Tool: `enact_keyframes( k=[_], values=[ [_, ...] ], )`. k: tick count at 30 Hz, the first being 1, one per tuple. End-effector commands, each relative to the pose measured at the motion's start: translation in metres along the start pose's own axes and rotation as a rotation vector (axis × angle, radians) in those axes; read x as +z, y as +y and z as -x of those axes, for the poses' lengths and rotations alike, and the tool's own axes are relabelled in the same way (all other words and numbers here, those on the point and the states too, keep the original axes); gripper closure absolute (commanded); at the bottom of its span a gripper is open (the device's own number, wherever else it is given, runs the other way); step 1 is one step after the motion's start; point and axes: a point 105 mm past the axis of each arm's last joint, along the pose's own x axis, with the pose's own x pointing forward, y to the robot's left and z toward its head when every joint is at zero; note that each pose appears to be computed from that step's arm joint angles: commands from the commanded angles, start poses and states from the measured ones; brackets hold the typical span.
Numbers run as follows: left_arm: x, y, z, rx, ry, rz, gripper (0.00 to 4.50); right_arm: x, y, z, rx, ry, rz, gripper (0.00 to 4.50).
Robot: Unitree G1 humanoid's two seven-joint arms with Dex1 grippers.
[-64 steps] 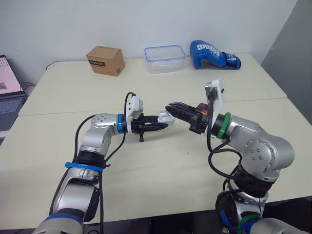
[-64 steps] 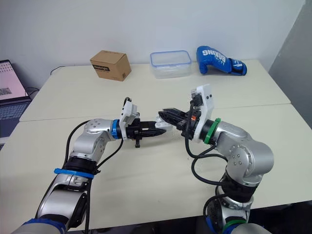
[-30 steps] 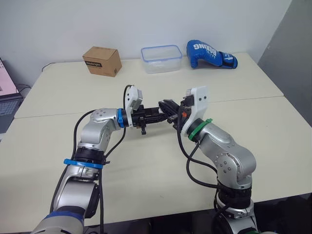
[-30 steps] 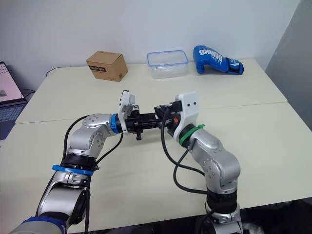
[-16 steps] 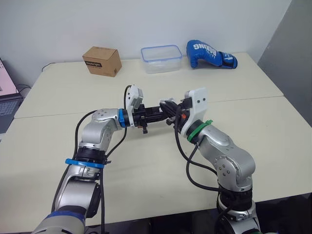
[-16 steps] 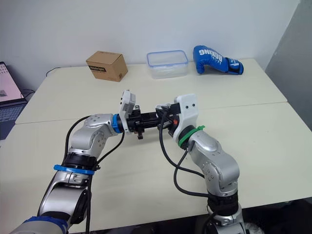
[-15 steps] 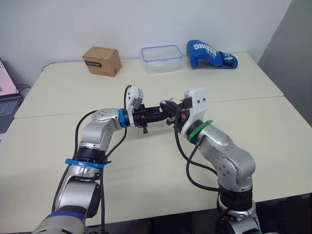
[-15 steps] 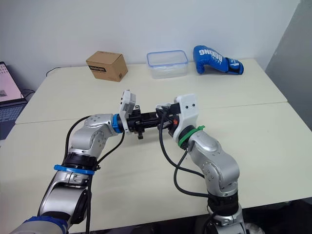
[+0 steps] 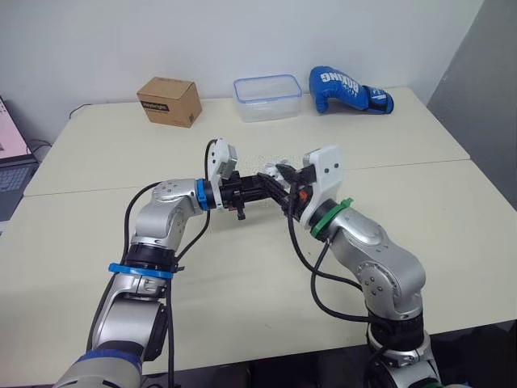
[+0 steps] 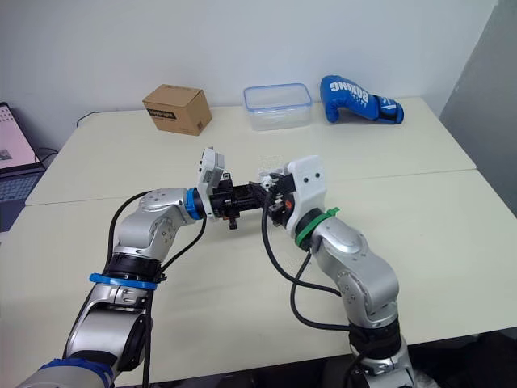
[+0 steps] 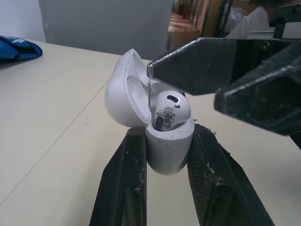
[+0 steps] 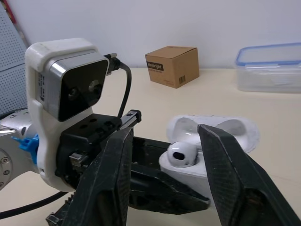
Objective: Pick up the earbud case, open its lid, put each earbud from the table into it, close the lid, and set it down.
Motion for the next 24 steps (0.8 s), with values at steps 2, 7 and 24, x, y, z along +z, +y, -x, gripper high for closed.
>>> enact_keyframes(
  k=[2, 7, 24],
  values=[
    [0.024, -0.005, 0.001, -0.035, -0.05, -0.096, 3.71, 0.012, -0.007, 0.008, -0.003, -0.044, 0.066, 2.19],
    [0.021, -0.007, 0.002, -0.039, -0.049, -0.098, 3.71, 0.025, 0.003, 0.024, 0.153, -0.053, 0.072, 2.19],
    [0.01, -0.022, 0.016, -0.134, -0.027, -0.083, 3.71, 0.006, -0.095, 0.094, 0.448, 0.691, 0.458, 2.19]
  ],
)
